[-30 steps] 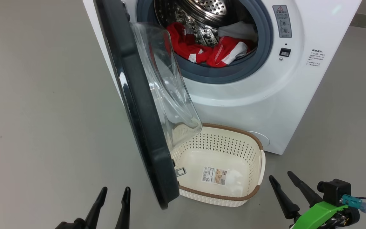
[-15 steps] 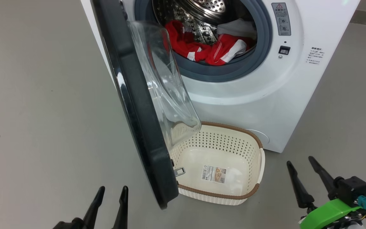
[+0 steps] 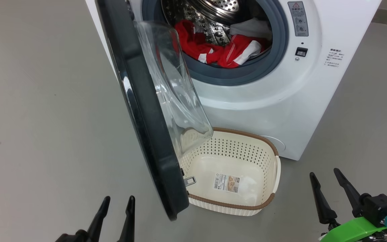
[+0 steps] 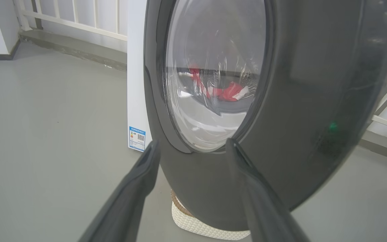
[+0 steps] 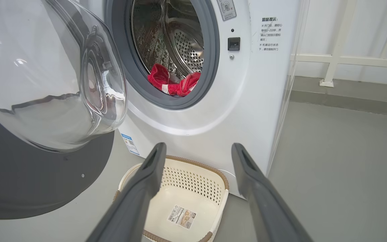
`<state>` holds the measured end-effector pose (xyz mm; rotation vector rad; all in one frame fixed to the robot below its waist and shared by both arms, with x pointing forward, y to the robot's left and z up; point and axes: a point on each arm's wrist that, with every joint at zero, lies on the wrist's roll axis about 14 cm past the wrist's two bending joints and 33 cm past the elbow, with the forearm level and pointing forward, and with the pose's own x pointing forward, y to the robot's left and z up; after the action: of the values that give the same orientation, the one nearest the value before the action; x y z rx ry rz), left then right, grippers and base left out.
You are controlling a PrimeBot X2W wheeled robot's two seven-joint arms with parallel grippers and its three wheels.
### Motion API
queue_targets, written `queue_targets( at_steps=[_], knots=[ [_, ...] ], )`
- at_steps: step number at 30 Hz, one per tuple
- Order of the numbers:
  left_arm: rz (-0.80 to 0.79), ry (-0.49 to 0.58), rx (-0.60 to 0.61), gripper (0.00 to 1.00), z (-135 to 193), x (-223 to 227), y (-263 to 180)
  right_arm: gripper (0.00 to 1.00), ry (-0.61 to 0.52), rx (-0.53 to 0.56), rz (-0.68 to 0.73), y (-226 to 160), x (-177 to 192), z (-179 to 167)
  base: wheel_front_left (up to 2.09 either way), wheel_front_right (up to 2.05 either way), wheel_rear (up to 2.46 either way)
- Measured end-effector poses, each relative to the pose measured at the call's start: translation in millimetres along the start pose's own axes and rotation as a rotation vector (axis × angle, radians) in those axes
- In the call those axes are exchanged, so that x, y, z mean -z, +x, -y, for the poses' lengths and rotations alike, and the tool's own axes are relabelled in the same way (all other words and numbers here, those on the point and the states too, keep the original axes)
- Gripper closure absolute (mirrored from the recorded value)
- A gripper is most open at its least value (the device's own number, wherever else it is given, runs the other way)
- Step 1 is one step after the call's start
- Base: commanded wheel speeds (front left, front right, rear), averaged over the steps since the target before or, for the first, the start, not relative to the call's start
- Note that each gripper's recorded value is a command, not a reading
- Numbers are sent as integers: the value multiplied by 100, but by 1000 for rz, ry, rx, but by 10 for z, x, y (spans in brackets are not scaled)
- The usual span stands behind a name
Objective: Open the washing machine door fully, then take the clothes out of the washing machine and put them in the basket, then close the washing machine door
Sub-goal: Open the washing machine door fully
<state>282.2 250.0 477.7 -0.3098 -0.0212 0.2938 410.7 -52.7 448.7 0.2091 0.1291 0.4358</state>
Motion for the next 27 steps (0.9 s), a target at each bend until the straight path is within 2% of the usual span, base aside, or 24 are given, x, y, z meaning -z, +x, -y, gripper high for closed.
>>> queue_targets(
  at_steps=[10,11,12,13,21,27],
  knots=[
    [6,2,-12,0,-26,-20,3,0,-5,14,2,-5,-7,43,0,0,0],
    [8,1,-14,49,-31,-24,2,0,-5,14,3,-6,-10,43,0,0,0],
    [10,1,-16,80,-37,-30,2,0,-5,15,4,-6,-13,42,0,0,0],
    [13,1,-19,100,-43,-39,2,0,-4,15,4,-7,-15,39,0,0,0],
    [138,-3,-25,100,-63,-442,85,0,2,15,4,-3,-7,29,0,0,0],
    [359,-7,64,100,250,-1155,187,0,5,20,-2,-2,18,46,0,0,0]
  ],
)
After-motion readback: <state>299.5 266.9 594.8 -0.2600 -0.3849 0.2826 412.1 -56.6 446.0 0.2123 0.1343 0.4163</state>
